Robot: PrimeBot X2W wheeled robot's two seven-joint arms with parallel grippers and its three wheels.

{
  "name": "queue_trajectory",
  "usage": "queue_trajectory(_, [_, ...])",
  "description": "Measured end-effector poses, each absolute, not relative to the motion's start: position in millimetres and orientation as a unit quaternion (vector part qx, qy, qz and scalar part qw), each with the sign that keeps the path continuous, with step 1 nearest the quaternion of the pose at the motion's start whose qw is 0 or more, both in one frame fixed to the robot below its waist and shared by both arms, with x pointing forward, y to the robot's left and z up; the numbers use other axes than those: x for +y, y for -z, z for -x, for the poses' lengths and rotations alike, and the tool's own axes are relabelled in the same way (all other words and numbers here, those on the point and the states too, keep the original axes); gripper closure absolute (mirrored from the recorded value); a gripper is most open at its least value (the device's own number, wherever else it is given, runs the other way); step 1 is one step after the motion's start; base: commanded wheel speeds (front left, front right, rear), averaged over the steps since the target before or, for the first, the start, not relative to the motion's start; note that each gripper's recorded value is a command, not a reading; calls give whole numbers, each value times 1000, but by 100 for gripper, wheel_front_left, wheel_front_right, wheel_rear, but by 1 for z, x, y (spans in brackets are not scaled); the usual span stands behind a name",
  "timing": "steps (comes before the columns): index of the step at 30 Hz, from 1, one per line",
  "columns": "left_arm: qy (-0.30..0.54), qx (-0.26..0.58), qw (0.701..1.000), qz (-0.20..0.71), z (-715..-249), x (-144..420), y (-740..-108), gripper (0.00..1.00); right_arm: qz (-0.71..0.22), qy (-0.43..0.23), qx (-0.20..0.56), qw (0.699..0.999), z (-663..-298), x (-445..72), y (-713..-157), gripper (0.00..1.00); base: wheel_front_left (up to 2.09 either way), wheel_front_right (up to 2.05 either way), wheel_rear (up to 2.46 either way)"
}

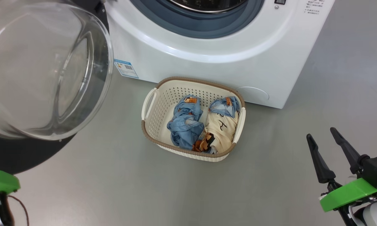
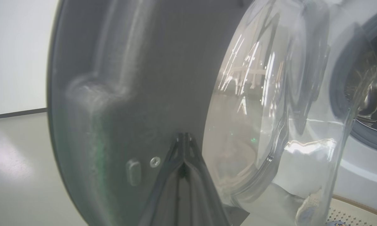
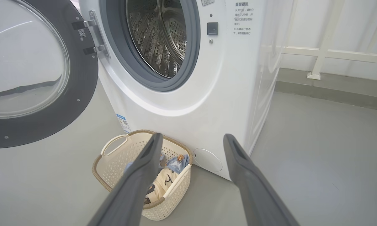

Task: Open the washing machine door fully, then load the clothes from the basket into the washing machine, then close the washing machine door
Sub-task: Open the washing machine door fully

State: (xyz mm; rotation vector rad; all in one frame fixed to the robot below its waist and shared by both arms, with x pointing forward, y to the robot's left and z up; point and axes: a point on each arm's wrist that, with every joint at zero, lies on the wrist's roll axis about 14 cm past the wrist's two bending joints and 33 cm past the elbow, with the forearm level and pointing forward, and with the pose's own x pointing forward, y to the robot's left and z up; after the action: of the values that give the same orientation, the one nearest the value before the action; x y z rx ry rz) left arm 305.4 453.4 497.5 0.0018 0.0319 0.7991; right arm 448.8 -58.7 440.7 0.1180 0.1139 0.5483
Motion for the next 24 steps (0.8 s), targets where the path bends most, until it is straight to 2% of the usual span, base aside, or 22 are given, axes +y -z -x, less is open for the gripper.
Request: queue_trajectory(24, [-445, 44, 894, -13, -322, 504, -496, 100, -44, -275, 75, 957, -471, -64, -413, 0, 0, 0, 0])
